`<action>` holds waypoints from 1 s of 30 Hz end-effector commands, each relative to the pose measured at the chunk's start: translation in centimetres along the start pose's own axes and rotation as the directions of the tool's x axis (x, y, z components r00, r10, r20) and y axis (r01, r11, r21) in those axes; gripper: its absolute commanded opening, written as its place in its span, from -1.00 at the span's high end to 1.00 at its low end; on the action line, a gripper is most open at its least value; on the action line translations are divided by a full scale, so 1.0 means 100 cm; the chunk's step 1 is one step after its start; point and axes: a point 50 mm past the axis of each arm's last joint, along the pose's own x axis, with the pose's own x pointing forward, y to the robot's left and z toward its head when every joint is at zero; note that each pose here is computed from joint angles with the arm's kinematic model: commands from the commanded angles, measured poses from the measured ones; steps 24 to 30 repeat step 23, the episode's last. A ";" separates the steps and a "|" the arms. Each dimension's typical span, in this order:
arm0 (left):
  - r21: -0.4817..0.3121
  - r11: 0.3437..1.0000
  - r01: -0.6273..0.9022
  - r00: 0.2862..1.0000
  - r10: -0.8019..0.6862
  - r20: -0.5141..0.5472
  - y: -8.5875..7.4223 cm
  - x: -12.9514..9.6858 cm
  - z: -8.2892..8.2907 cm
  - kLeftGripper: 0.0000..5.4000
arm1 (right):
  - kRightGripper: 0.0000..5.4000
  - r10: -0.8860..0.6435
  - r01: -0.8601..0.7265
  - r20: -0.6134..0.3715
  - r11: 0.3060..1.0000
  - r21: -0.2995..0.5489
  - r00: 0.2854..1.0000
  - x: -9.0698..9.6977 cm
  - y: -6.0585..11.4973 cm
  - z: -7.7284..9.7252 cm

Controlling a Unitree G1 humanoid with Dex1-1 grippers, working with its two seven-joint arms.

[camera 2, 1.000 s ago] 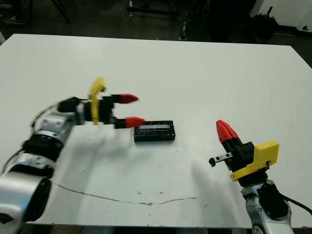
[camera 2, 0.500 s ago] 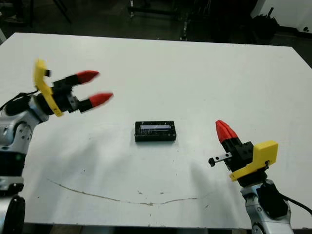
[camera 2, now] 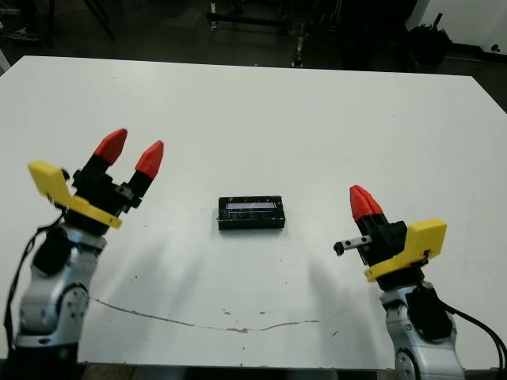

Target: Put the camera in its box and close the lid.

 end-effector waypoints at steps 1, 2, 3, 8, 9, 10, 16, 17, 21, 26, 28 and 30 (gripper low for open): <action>0.035 0.996 -0.080 0.996 0.081 -0.034 -0.004 -0.012 -0.012 0.04 | 1.00 -0.044 0.044 -0.001 0.999 -0.022 0.999 0.000 -0.001 -0.003; 0.043 0.995 -0.089 0.995 0.091 -0.042 -0.006 -0.014 -0.015 0.11 | 1.00 -0.056 0.056 -0.002 0.998 -0.027 0.998 0.000 0.000 -0.004; 0.048 0.994 -0.094 0.994 0.096 -0.047 -0.007 -0.015 -0.016 0.16 | 1.00 -0.063 0.063 -0.002 0.998 -0.031 0.998 -0.001 0.001 -0.004; 0.105 0.990 -0.092 0.994 0.098 -0.054 -0.012 -0.015 -0.019 0.45 | 1.00 -0.080 0.080 0.007 0.996 -0.035 0.997 -0.001 0.002 -0.008; 0.110 0.990 -0.090 0.994 0.096 -0.052 -0.012 -0.015 -0.019 0.49 | 1.00 -0.083 0.083 0.008 0.996 -0.037 0.997 -0.001 0.003 -0.008; 0.113 0.989 -0.091 0.994 0.097 -0.052 -0.012 -0.014 -0.019 0.55 | 1.00 -0.087 0.087 0.008 0.995 -0.039 0.996 -0.001 0.004 -0.008; 0.102 0.988 -0.117 0.989 0.125 -0.074 -0.013 -0.015 -0.021 0.88 | 1.00 -0.095 0.096 0.010 0.994 -0.044 0.995 -0.001 0.006 -0.009; 0.105 0.988 -0.117 0.989 0.125 -0.074 -0.012 -0.015 -0.021 0.93 | 1.00 -0.095 0.096 0.013 0.994 -0.045 0.995 -0.001 0.006 -0.009; 0.104 0.988 -0.116 0.989 0.125 -0.077 -0.011 -0.015 -0.021 1.00 | 1.00 -0.096 0.097 0.016 0.994 -0.050 0.995 -0.001 0.007 -0.009; 0.114 0.987 -0.114 0.989 0.123 -0.078 -0.011 -0.015 -0.020 1.00 | 1.00 -0.095 0.096 0.013 0.994 -0.045 0.995 -0.001 0.007 -0.009; 0.114 0.987 -0.114 0.989 0.123 -0.078 -0.011 -0.015 -0.020 1.00 | 1.00 -0.095 0.096 0.013 0.994 -0.045 0.995 -0.001 0.007 -0.009; 0.114 0.987 -0.114 0.989 0.123 -0.078 -0.011 -0.015 -0.020 1.00 | 1.00 -0.095 0.096 0.013 0.994 -0.045 0.995 -0.001 0.007 -0.009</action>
